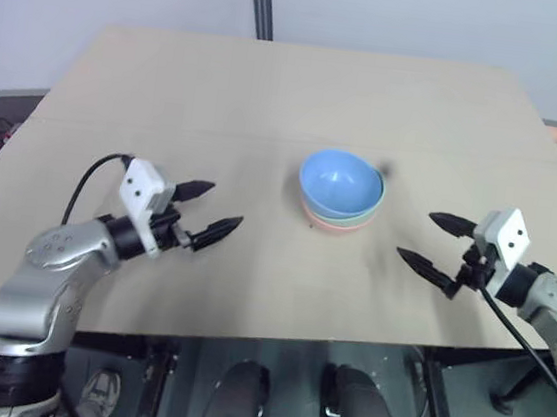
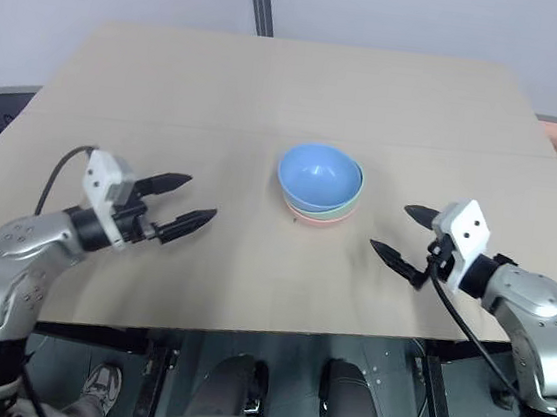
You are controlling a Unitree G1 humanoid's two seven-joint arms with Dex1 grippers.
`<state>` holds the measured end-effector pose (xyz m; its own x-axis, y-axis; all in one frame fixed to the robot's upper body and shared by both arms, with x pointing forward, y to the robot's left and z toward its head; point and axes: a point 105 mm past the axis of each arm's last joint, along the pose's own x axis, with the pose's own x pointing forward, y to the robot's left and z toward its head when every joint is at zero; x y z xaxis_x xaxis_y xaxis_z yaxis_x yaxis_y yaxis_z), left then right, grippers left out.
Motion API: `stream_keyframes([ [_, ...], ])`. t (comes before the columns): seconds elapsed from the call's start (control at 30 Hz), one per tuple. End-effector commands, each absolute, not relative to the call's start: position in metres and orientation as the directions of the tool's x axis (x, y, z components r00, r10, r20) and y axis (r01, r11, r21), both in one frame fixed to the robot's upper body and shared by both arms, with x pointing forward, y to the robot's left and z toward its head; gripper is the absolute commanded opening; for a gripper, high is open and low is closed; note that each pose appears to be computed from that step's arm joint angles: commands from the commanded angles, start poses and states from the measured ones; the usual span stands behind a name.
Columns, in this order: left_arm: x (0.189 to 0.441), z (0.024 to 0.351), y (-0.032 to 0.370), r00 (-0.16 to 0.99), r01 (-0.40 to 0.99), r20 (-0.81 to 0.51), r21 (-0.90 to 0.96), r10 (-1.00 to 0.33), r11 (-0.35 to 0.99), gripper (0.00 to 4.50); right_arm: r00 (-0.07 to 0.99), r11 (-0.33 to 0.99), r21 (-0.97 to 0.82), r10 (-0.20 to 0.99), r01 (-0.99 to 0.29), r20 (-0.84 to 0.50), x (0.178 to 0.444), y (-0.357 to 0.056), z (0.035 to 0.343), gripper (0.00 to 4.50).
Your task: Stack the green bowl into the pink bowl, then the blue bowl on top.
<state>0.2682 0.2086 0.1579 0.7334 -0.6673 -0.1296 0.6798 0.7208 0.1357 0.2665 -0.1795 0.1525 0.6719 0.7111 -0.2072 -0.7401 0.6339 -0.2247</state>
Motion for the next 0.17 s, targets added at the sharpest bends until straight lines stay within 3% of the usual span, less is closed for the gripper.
stream_keyframes([
  [0.03, 0.255, 0.168, 0.226, 0.778, 0.629, -0.153, 0.198, -0.61, 0.752, 4.5, 0.694, 0.644, -0.261, 0.686, -0.719, -0.22, 0.254, -0.209, 0.166, 4.48],
  [0.17, 0.246, 0.169, 0.232, 0.783, 0.622, -0.179, 0.19, -0.596, 0.76, 4.5, 0.706, 0.652, -0.27, 0.662, -0.708, -0.252, 0.245, -0.227, 0.169, 4.48],
])
